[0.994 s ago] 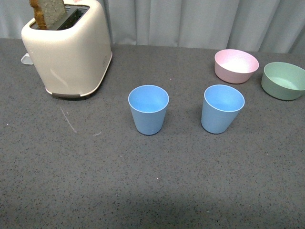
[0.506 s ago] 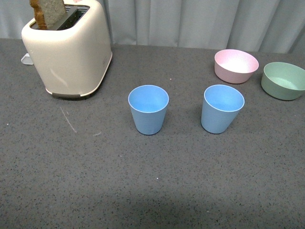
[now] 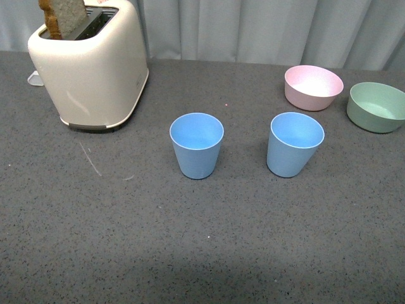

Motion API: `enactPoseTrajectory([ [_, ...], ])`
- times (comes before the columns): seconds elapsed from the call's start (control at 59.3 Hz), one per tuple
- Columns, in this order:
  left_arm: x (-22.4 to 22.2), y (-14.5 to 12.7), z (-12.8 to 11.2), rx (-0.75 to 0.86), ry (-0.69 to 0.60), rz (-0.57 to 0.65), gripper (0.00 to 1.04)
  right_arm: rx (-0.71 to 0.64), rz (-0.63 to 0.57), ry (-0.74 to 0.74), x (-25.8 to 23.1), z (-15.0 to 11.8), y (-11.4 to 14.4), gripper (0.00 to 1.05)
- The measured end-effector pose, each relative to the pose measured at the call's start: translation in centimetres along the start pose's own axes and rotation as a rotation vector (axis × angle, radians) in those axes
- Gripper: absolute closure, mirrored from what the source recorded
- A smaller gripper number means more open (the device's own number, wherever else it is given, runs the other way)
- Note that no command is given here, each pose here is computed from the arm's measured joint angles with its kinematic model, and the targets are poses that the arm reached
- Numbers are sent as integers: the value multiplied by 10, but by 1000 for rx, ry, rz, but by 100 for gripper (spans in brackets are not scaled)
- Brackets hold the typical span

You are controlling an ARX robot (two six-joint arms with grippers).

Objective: Stack blue cups with both arms

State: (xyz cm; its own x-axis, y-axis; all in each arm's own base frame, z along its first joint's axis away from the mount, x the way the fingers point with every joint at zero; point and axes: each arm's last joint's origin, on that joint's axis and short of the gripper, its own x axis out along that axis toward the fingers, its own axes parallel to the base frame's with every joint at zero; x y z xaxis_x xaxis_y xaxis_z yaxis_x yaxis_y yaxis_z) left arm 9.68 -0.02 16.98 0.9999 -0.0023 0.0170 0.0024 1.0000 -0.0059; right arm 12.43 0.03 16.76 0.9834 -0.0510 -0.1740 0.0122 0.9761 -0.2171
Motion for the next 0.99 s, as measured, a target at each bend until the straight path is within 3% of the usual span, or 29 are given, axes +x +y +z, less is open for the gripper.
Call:
enactPoseTrajectory([
  [0.135,0,0,0,0,0,0,7,40,65,136,53,14,4,10],
  [0.388,0,0,0,0,0,0,7,163,179,496,143,7,23,10],
  [0.624,0,0,0,1,0,0,7,241,219,647,211,5,52,10],
  [0.994,0,0,0,1,0,0,7,317,229,820,253,-9,82,10],
])
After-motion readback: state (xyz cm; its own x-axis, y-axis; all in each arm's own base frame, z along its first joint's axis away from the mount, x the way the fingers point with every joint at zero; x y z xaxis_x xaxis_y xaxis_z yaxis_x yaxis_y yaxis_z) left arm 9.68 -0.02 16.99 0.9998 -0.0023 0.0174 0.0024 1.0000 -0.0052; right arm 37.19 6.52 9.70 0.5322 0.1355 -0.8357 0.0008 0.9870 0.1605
